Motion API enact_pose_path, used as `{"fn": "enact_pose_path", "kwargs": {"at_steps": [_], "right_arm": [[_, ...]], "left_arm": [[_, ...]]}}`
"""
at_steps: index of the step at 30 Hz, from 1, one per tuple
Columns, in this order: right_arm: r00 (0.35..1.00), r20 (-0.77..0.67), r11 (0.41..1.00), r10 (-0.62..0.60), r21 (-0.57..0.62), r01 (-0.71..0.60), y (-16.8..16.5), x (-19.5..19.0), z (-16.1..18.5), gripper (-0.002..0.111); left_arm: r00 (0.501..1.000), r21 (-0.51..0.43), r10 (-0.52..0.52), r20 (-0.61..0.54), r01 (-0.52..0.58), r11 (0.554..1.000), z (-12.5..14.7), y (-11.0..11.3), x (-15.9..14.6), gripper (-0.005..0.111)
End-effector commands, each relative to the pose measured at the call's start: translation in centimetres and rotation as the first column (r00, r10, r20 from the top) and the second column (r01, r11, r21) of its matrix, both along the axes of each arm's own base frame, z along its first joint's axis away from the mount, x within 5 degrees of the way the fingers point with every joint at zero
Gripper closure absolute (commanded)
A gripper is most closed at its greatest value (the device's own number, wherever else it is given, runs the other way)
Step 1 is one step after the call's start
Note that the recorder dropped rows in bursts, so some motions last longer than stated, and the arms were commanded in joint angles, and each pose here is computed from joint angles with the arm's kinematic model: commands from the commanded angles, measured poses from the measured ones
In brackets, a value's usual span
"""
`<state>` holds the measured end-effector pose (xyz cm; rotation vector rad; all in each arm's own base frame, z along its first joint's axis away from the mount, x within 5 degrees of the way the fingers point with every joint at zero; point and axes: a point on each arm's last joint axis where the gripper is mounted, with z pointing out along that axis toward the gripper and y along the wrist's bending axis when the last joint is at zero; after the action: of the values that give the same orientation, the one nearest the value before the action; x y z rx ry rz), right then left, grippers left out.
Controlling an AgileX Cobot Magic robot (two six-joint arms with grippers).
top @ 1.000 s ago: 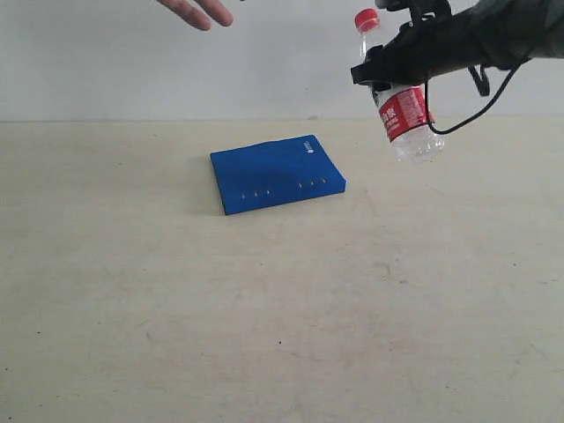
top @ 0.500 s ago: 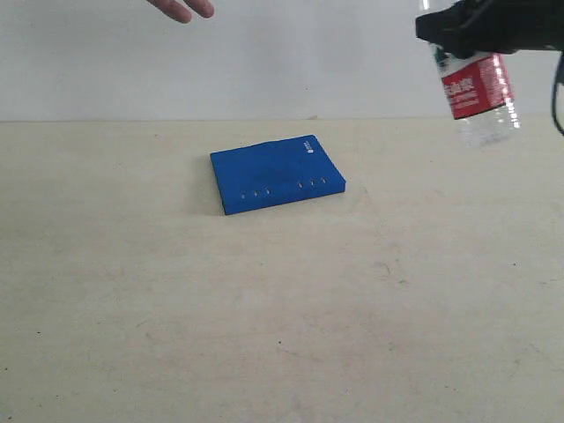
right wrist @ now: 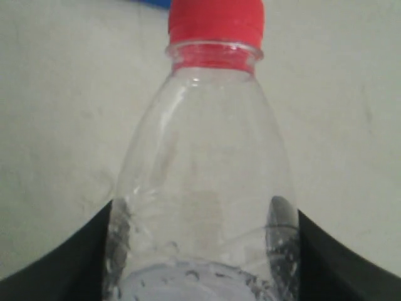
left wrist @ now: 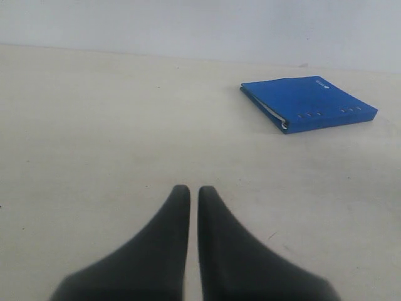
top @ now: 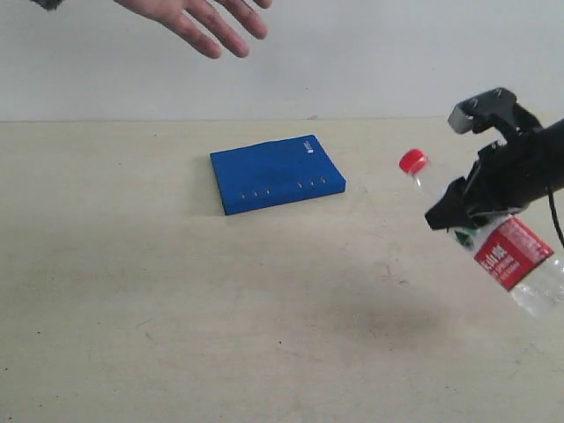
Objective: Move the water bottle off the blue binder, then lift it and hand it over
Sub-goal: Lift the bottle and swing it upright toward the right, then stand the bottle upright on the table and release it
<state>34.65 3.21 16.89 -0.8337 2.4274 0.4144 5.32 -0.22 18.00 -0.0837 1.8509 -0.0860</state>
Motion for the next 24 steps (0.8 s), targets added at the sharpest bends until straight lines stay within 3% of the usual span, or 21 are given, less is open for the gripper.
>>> {"fn": "enact_pose_path", "kwargs": {"at_steps": [1,4,10,18,24], "right_arm": [[0.992,-0.127,0.997,0.024,-0.067,-0.033,0.4,-0.4,-2.3,0.107],[0.985,-0.166,0.996,0.046,-0.063,-0.057,1.1,-0.4,-3.6,0.097],[0.988,-0.156,0.997,-0.01,-0.077,-0.002,1.3,0.1,-4.8,0.047],[0.997,-0.053,0.998,-0.062,-0.029,0.06,2.2,3.0,-1.7,0.045],[0.997,-0.074,0.999,-0.007,-0.045,0.004,5.0,4.2,-3.2,0.045]], "left_arm": [[1.0,-0.005,-0.008,0.011,0.008,1.0,0.1,-0.1,0.0,0.102],[1.0,-0.005,-0.008,0.011,0.008,1.0,0.1,-0.1,0.0,0.102],[1.0,-0.005,-0.008,0.011,0.008,1.0,0.1,-0.1,0.0,0.102],[1.0,-0.005,-0.008,0.011,0.008,1.0,0.1,-0.1,0.0,0.102],[1.0,-0.005,-0.008,0.011,0.008,1.0,0.1,-0.1,0.0,0.102]]}}
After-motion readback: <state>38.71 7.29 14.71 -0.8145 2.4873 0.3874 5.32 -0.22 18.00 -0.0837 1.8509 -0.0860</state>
